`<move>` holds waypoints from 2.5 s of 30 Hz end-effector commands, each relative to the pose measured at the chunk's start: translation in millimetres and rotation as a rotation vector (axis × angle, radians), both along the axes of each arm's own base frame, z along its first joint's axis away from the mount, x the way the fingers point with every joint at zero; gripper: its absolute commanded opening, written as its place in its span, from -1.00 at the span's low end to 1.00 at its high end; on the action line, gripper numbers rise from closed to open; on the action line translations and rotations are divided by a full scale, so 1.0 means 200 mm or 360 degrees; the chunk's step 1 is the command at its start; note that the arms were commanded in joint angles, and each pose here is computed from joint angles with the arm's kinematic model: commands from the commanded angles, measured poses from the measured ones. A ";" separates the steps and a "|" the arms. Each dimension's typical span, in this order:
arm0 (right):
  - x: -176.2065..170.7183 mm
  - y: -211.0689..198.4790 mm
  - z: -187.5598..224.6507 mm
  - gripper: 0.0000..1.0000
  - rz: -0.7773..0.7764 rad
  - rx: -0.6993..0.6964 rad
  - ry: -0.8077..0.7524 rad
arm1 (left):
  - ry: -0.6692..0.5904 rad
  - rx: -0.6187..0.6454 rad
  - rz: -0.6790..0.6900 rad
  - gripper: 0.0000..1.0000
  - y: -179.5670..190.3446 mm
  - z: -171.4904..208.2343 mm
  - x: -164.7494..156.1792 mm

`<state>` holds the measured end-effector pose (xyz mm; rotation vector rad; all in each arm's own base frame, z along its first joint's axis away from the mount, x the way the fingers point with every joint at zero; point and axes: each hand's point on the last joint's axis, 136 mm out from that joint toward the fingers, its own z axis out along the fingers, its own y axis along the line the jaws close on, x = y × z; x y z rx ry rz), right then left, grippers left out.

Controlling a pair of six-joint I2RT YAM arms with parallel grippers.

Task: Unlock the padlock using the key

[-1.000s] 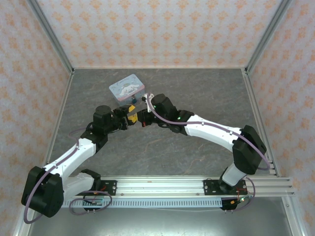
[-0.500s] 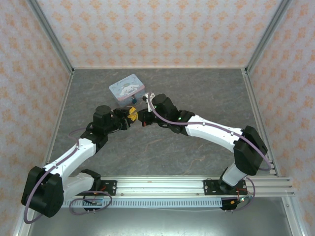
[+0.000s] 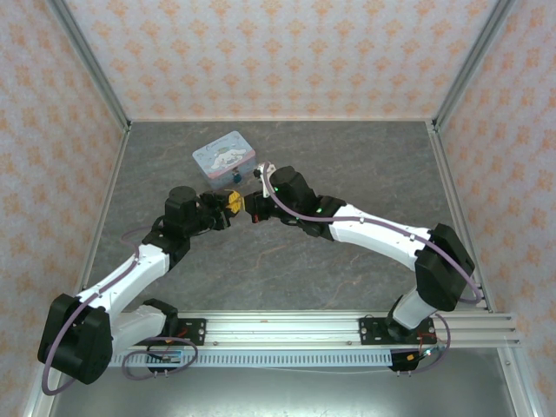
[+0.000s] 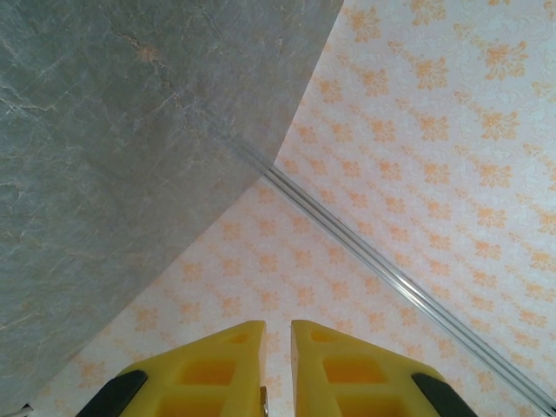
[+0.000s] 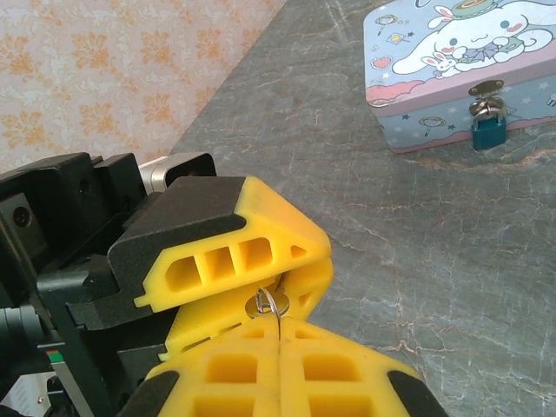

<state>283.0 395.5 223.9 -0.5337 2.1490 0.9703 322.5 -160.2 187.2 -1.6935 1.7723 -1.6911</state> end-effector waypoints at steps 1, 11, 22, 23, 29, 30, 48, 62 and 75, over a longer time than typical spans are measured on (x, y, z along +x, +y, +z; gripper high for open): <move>0.01 -0.02 0.08 -1.00 -0.0042 0.0057 -0.0051 | -0.0038 0.0011 0.0001 -0.70 0.00 0.05 0.00; 0.01 -0.04 0.08 -1.00 -0.0055 0.0074 -0.0050 | -0.0034 0.0036 -0.0008 -0.84 0.00 0.04 0.00; 0.01 -0.12 0.15 -0.54 -0.0039 0.0210 -0.0003 | -0.0257 0.0532 -0.0128 -1.00 0.05 0.18 0.02; 0.00 -0.13 0.17 -0.46 -0.0034 0.0242 0.0000 | -0.0316 0.0621 -0.0142 -1.00 0.06 0.21 0.02; -0.03 -0.22 0.34 -0.08 0.0021 0.0588 0.0039 | -0.0937 0.1188 -0.0289 -1.00 0.07 0.59 0.07; -0.03 -0.24 0.39 -0.02 0.0031 0.0680 0.0033 | -0.1053 0.1271 -0.0319 -1.00 0.05 0.66 0.07; -0.12 -0.24 0.81 0.15 0.0348 0.1267 -0.0064 | -0.1946 0.1410 -0.0439 -1.00 -0.26 1.10 -0.06; -0.11 -0.23 0.87 -0.14 0.0359 0.1331 -0.0074 | -0.1920 0.1375 -0.0449 -1.00 -0.27 1.07 -0.05; -0.08 -0.20 0.88 -0.46 0.0368 0.1364 -0.0038 | -0.1895 0.1376 -0.0448 -1.00 -0.27 1.05 -0.04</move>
